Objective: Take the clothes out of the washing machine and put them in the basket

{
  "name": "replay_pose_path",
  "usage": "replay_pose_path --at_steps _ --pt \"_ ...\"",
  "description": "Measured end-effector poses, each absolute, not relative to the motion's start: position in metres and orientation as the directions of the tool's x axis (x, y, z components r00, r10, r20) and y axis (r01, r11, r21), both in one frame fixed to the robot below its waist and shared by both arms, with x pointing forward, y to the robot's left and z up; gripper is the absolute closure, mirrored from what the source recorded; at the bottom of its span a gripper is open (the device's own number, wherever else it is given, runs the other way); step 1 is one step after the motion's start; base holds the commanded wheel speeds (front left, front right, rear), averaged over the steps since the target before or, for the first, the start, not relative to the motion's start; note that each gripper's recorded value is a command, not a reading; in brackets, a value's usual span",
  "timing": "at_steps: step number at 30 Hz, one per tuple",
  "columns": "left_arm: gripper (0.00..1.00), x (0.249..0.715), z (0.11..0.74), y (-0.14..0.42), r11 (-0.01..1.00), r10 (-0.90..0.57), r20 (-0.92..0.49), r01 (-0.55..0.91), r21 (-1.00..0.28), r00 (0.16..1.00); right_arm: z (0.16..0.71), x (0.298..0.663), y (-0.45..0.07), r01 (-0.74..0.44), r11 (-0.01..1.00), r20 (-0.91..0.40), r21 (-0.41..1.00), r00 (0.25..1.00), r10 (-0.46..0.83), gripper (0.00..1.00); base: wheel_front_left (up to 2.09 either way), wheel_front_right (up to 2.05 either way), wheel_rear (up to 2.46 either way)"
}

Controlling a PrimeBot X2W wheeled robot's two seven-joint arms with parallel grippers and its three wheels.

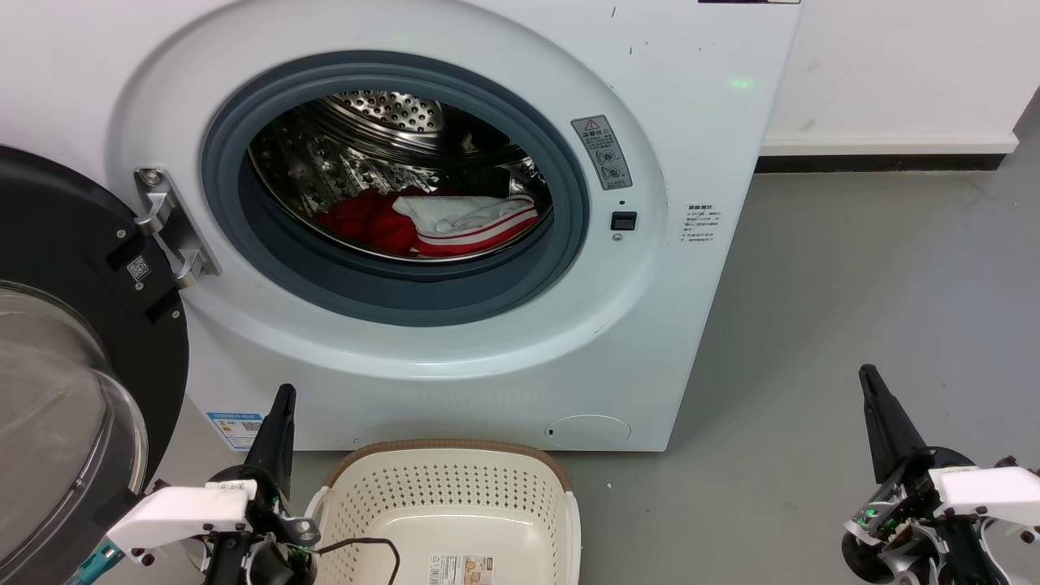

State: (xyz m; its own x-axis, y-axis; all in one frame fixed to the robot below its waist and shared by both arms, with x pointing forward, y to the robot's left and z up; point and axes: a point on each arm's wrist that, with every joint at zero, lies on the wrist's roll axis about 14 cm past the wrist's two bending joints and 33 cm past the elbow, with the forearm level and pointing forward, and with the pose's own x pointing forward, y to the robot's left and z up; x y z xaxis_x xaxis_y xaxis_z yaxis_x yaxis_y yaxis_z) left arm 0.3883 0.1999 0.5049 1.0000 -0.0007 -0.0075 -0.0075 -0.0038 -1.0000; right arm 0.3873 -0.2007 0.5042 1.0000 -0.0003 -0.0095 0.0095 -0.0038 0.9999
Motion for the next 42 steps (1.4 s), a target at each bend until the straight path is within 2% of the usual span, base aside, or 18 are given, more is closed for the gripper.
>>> replay_pose_path --at_steps 28,29,34,42 --pt "1.0 0.388 0.505 0.2 -0.004 -0.001 -0.008 -0.008 -1.0 1.0 0.504 0.387 -0.201 0.009 -0.004 -0.009 1.0 1.0 0.0 1.0 0.0 0.0 0.0" --pt "0.0 0.388 0.504 0.2 -0.004 -0.001 -0.01 -0.01 -1.0 1.0 0.503 0.387 -0.201 0.012 -0.004 -0.012 1.0 1.0 0.0 0.0 0.0 0.0 0.0" --pt "0.0 0.379 0.483 0.198 -0.008 -0.002 -0.073 -0.073 -0.997 0.997 0.484 0.377 -0.202 0.07 -0.008 -0.07 0.997 0.997 -0.009 0.0 0.0 0.0 0.0" --pt "0.0 0.381 0.491 0.192 0.039 0.003 -0.05 -0.05 -0.998 0.999 0.487 0.376 -0.199 0.061 0.049 -0.06 0.997 0.998 -0.02 0.0 0.0 0.0 0.0"
